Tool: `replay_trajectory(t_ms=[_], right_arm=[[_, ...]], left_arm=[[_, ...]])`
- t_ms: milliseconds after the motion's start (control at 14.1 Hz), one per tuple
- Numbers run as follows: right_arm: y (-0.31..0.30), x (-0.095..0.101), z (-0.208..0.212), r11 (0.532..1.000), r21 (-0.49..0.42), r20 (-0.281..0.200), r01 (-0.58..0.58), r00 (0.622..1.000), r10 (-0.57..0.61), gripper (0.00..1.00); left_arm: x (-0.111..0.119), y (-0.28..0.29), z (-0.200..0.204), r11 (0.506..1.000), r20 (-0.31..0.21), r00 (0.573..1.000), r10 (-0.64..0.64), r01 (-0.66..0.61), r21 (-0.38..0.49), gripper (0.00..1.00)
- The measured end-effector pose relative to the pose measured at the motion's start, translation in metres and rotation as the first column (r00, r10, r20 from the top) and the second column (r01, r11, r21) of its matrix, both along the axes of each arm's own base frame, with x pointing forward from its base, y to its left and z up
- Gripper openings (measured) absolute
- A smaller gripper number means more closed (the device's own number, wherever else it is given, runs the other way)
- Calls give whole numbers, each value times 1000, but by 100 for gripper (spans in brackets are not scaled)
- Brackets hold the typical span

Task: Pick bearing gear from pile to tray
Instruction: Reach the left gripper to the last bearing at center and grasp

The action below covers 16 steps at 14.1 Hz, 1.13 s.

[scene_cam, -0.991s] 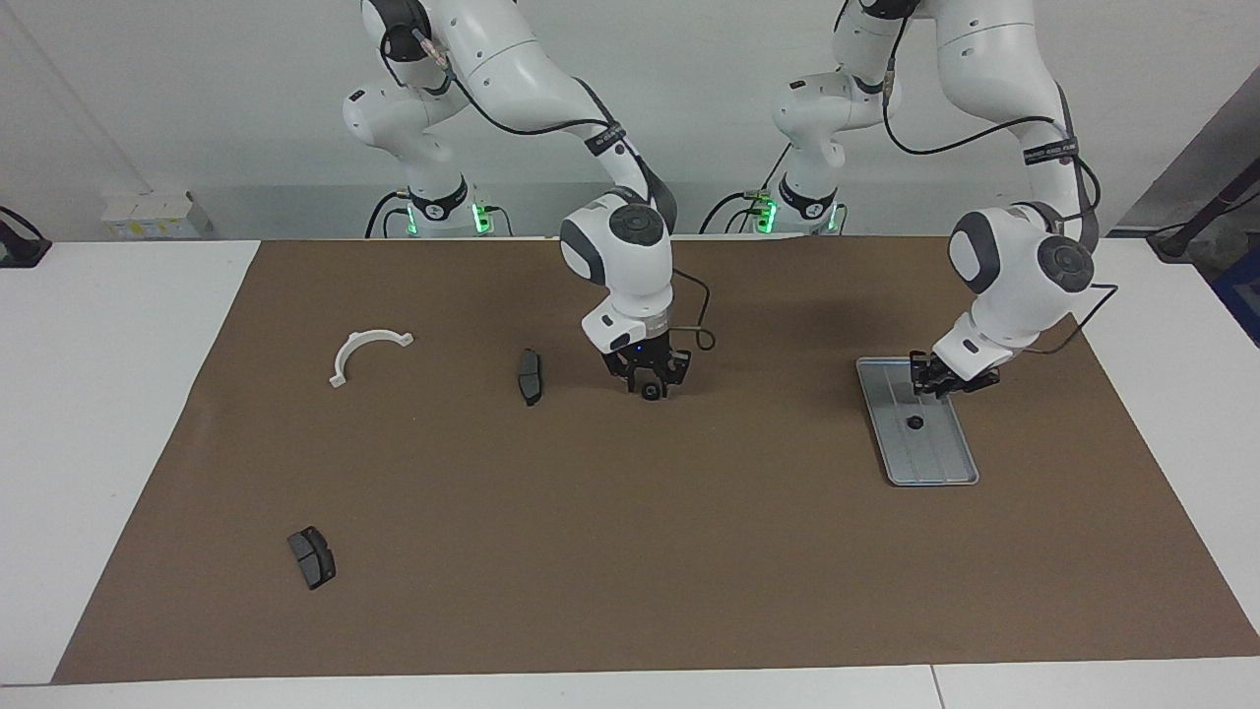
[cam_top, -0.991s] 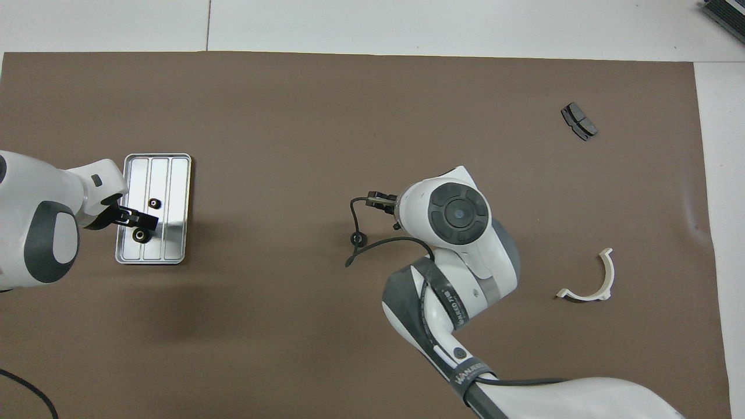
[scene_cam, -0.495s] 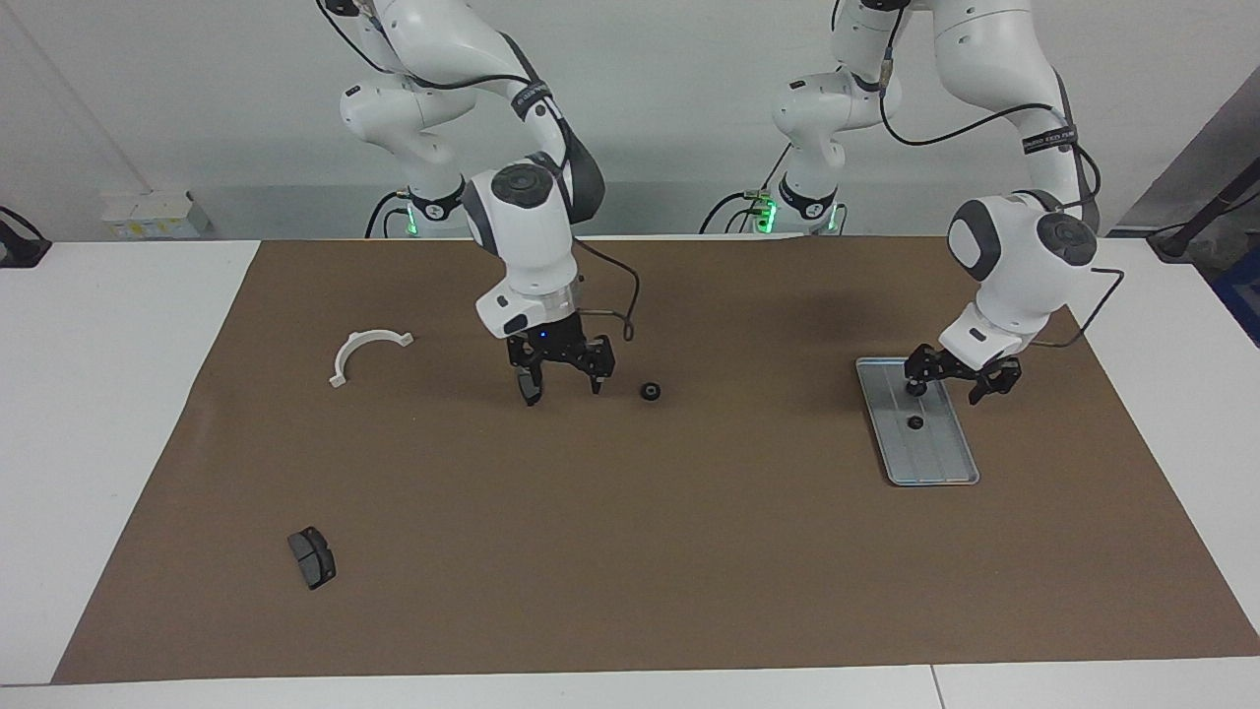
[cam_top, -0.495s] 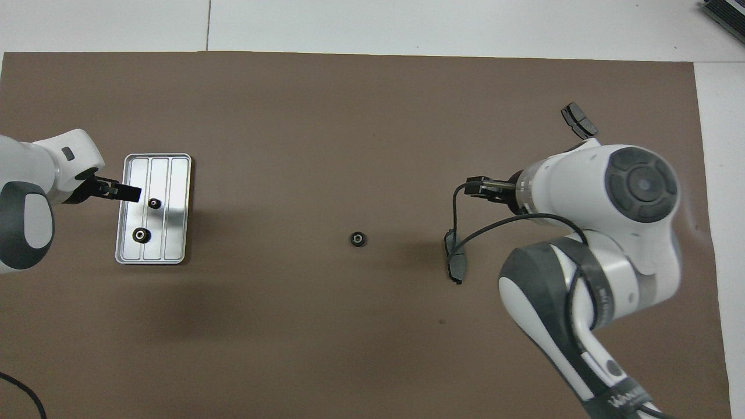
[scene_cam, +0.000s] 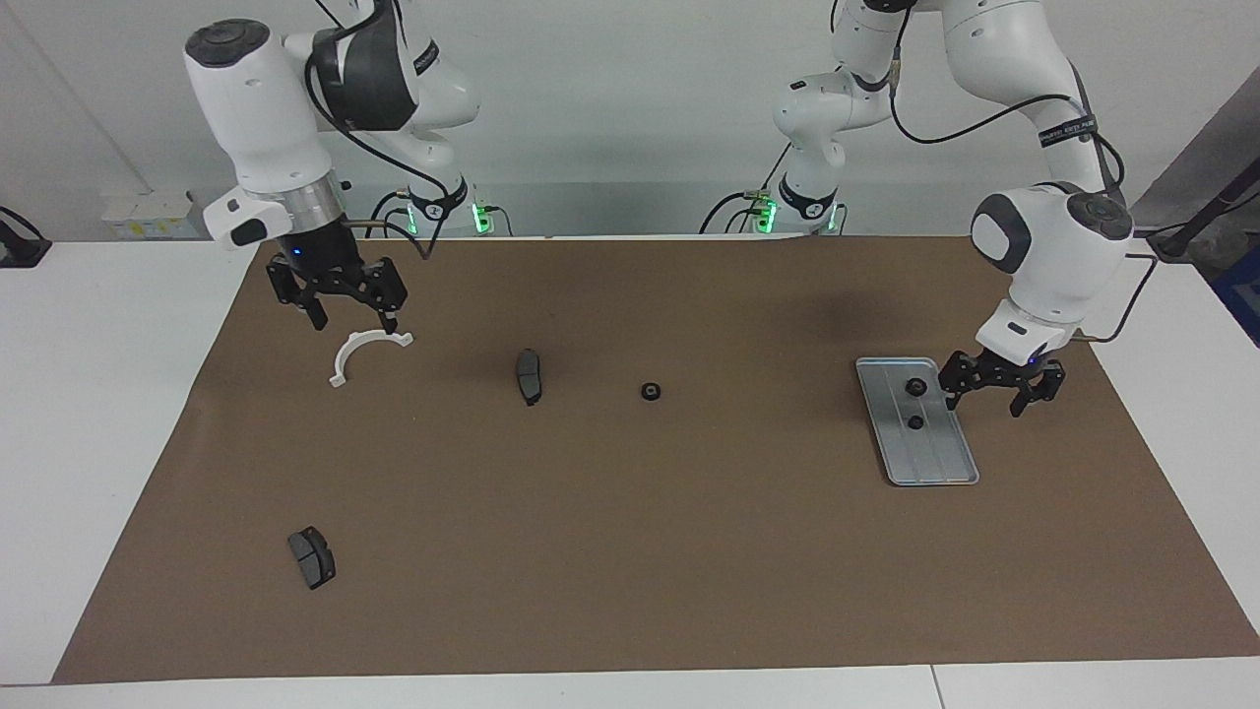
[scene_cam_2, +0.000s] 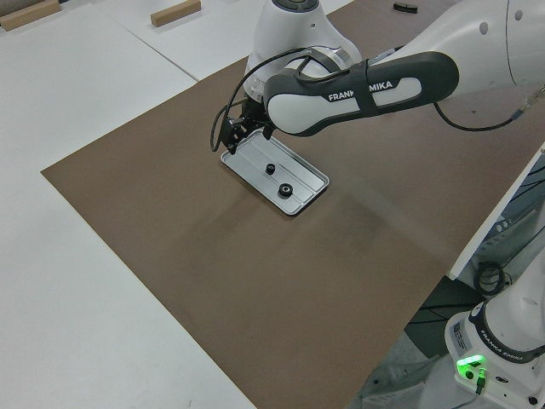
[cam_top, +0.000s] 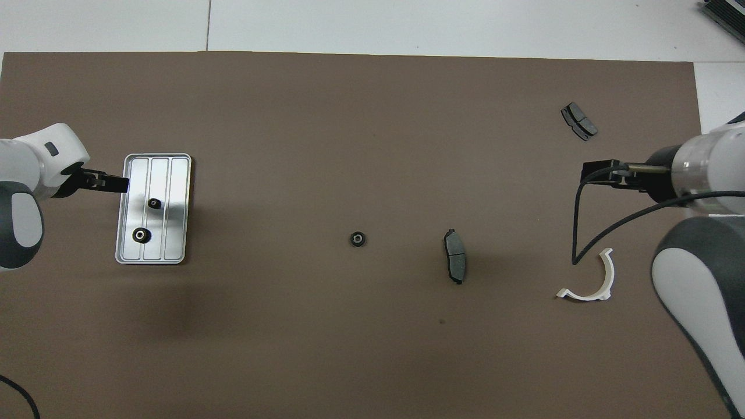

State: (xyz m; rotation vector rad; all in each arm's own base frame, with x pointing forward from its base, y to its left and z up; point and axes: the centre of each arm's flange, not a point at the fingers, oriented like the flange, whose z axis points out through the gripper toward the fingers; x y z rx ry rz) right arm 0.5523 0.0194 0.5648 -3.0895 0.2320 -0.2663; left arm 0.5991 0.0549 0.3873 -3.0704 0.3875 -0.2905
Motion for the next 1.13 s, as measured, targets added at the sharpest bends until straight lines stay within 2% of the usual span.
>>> replay_trajectory(t_ms=[142,354,637,991,1132], right_arm=[[-16,-1,24,1000,-5,-14,0,1000,-1,100],[-27,-2,50,1000,-7,-45,14,999,-14,100],[-22,-8,40,1000,-8,-141,2,990,-3,100],[-22,-8,38,1000,-9,-145,-22,989,21,100],[-19,-8,38,1000,-9,-145,-30,989,29,100]], left_arm=[[2,-30,0,998,-1,998,65,-65,-26,100],[-2,-129,-3,979,-19,982,188,-189,-80,100],[-33,-240,-15,968,-72,972,225,-231,-99,100],[-83,-350,-39,958,-123,959,254,-267,-102,100],[-95,-378,-47,953,-116,958,262,-276,-124,100]])
